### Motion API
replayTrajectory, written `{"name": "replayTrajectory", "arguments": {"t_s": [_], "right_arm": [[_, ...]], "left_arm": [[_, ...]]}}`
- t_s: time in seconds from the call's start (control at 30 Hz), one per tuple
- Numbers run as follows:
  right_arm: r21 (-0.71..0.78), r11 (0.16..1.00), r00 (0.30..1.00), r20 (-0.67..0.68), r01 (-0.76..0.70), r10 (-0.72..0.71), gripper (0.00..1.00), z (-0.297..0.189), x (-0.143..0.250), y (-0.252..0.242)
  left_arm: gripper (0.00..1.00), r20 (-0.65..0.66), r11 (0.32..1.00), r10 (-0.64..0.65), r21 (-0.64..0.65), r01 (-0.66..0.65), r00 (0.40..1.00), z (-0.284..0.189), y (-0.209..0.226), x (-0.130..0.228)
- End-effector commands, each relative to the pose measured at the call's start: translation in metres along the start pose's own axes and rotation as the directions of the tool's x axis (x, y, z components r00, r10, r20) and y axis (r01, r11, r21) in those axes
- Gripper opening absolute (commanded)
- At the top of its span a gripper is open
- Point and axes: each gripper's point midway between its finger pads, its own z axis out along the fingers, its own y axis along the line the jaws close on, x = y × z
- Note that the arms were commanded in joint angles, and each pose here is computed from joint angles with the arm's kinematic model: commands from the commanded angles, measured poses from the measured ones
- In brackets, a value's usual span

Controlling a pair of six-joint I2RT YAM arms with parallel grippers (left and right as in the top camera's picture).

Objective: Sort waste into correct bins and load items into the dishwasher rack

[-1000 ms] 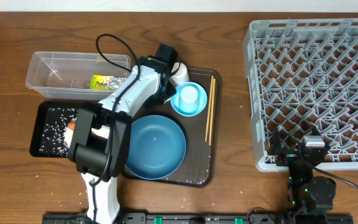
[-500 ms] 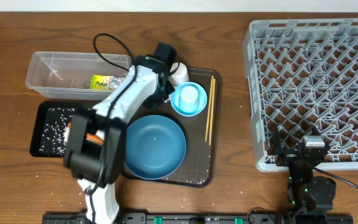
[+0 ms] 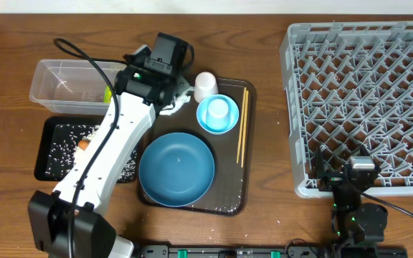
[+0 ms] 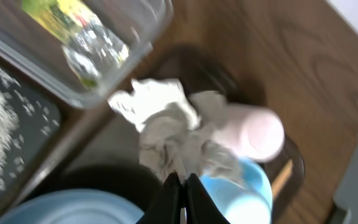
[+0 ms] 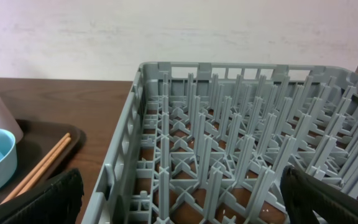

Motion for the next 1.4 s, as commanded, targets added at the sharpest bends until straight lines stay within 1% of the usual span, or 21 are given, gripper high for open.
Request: {"name": "replayTrajectory", "arguments": {"t_s": [0.0, 0.17, 0.27, 0.3, 0.33, 0.37, 0.4, 0.5, 0.57, 0.67, 0.8, 0.97, 1.07, 1.2, 1.3, 1.37], "right_arm": [[0.002, 1.000, 1.000, -0.003, 0.008, -0.008, 0.99, 0.000, 0.001, 0.000], [0.003, 1.000, 1.000, -0.003, 0.007, -0.007, 0.99, 0.000, 0.001, -0.001], [0.002, 1.000, 1.000, -0.003, 0.008, -0.008, 0.99, 0.000, 0.001, -0.001], [0.002, 1.000, 1.000, -0.003, 0.008, -0.008, 0.99, 0.000, 0.001, -0.001], [0.002, 1.000, 1.000, -0.003, 0.008, -0.008, 0.99, 0.000, 0.001, 0.000], [0.002, 1.000, 1.000, -0.003, 0.008, -0.008, 0.99, 0.000, 0.001, 0.000], [0.002, 1.000, 1.000, -0.003, 0.008, -0.008, 0.99, 0.000, 0.001, -0.001], [0.002, 1.000, 1.000, -0.003, 0.008, -0.008, 0.99, 0.000, 0.001, -0.001], [0.002, 1.000, 1.000, -0.003, 0.008, -0.008, 0.99, 0.000, 0.001, -0.001], [0.002, 1.000, 1.000, -0.003, 0.008, -0.008, 0.99, 0.000, 0.001, 0.000], [0.002, 1.000, 1.000, -0.003, 0.008, -0.008, 0.99, 0.000, 0.001, -0.001], [0.002, 1.000, 1.000, -0.003, 0.008, -0.008, 0.99, 0.000, 0.001, -0.001], [0.002, 1.000, 1.000, -0.003, 0.008, -0.008, 0.99, 0.000, 0.001, 0.000], [0.002, 1.000, 1.000, -0.003, 0.008, -0.008, 0.99, 0.000, 0.001, -0.001], [0.002, 1.000, 1.000, -0.003, 0.008, -0.008, 0.99, 0.000, 0.001, -0.001], [0.002, 1.000, 1.000, -0.003, 0.008, -0.008, 0.99, 0.000, 0.001, -0.001]], "left_arm": [[0.06, 0.178, 0.995, -0.018, -0.097, 0.036, 0.984, -0.002, 0.022, -0.040], [0.06, 0.325, 0.980, -0.059, -0.163, 0.117, 0.944, -0.006, 0.047, -0.079], [0.06, 0.357, 0.969, -0.096, -0.179, 0.169, 0.929, -0.004, 0.062, -0.096], [0.11, 0.363, 0.966, -0.107, -0.182, 0.184, 0.926, -0.003, 0.066, -0.101], [0.37, 0.366, 0.963, -0.115, -0.188, 0.195, 0.923, -0.002, 0.071, -0.104], [0.66, 0.368, 0.959, -0.122, -0.195, 0.205, 0.922, 0.000, 0.075, -0.107], [0.84, 0.362, 0.958, -0.128, -0.197, 0.210, 0.923, 0.001, 0.078, -0.108], [0.87, 0.293, 0.965, -0.151, -0.162, 0.205, 0.944, 0.007, 0.074, -0.100], [0.89, 0.225, 0.977, -0.140, -0.127, 0.171, 0.964, 0.011, 0.065, -0.090], [0.92, 0.087, 0.989, -0.131, -0.063, 0.137, 0.988, 0.017, 0.049, -0.065], [0.92, -0.060, 0.994, -0.105, -0.009, 0.105, 0.993, 0.024, 0.031, -0.033], [0.92, -0.140, 0.997, -0.052, -0.057, 0.045, 0.989, 0.050, 0.026, -0.001], [0.92, -0.200, 0.995, -0.048, -0.093, 0.030, 0.979, 0.072, 0.025, 0.020], [0.91, -0.242, 0.990, -0.050, -0.138, 0.016, 0.969, 0.096, 0.025, 0.040], [0.87, -0.249, 0.990, -0.041, -0.141, 0.005, 0.968, 0.112, 0.022, 0.047], [0.83, -0.250, 0.990, -0.041, -0.143, 0.005, 0.967, 0.121, 0.022, 0.049]]}}
